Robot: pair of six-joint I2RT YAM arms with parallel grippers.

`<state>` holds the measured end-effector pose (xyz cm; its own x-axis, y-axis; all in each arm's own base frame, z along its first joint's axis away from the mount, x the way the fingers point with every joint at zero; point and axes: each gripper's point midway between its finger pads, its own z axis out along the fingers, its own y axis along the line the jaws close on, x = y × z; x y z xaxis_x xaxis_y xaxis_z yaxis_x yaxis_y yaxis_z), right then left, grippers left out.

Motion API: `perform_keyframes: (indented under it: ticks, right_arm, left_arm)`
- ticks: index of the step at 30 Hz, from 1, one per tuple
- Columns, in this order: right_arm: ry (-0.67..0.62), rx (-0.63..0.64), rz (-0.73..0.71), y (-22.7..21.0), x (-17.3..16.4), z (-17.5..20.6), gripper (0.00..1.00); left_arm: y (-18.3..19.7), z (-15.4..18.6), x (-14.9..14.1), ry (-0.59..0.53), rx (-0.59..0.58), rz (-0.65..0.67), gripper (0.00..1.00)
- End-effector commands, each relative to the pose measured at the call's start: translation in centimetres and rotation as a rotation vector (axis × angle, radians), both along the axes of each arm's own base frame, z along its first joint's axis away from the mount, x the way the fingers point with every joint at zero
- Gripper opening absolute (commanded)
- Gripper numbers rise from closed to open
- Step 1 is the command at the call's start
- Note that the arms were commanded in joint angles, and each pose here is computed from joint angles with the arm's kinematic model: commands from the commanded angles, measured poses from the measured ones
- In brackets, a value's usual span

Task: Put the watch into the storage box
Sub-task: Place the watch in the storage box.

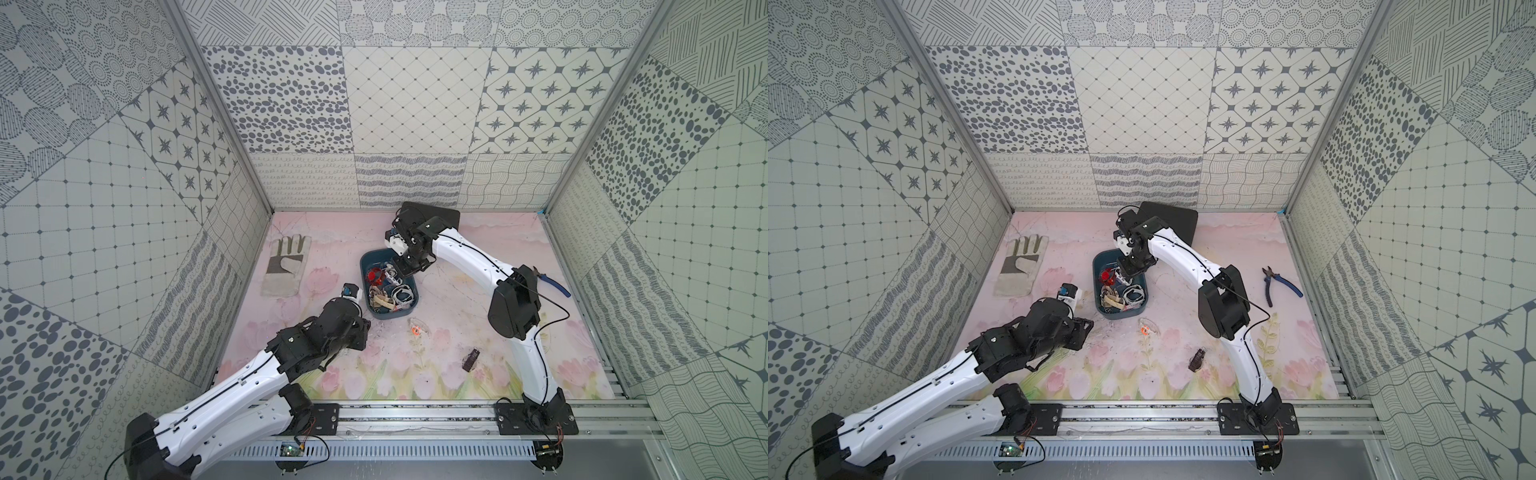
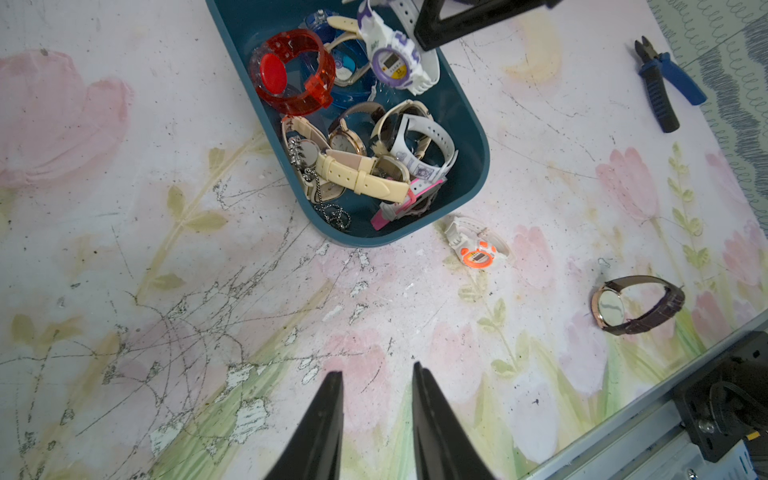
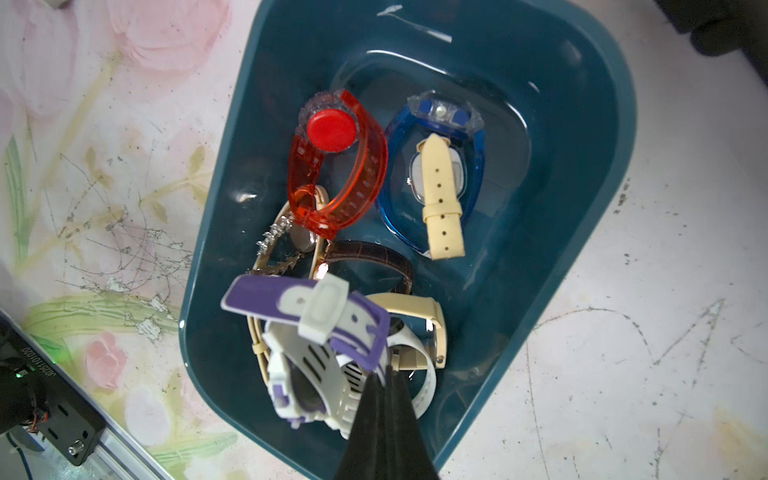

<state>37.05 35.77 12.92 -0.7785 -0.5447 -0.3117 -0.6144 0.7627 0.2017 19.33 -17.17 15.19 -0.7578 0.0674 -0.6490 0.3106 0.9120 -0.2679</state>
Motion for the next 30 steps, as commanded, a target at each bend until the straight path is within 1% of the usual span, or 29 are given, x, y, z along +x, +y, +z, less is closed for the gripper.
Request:
perform_keyframes:
  ticks: [1,10,15,24,26,28,30]
  right_arm:
    - [0.022,0.016,0.022,1.3,0.2,-0.6,0.0]
    - [0.078,-0.008,0.042,2.0,0.5,-3.1,0.0]
    - [0.099,-0.054,0.035,1.0,0.2,-4.5,0.0]
    - [0.098,-0.095,0.021,-0.3,0.4,-5.2,0.0]
    - [0.098,-0.097,0.024,-0.3,0.4,-5.3,0.03]
    - [0.098,-0.091,0.026,-0.2,0.4,-5.1,0.13]
    - [0.092,-0.057,0.028,0.2,0.4,-4.4,0.21]
  left_arm:
    - [0.0,0.3,0.2,-0.011,-0.003,0.004,0.33]
    - [0.1,0.4,0.2,-0.015,0.0,0.008,0.33]
    - [0.1,0.4,0.2,-0.018,-0.001,0.008,0.33]
    - [0.1,0.4,0.2,-0.017,-0.002,0.007,0.33]
    - [0.0,0.4,0.2,-0.016,-0.002,0.005,0.33]
    - [0.2,0.4,0.2,-0.019,0.0,0.009,0.33]
    - [0.1,0.4,0.3,-0.021,0.0,0.01,0.33]
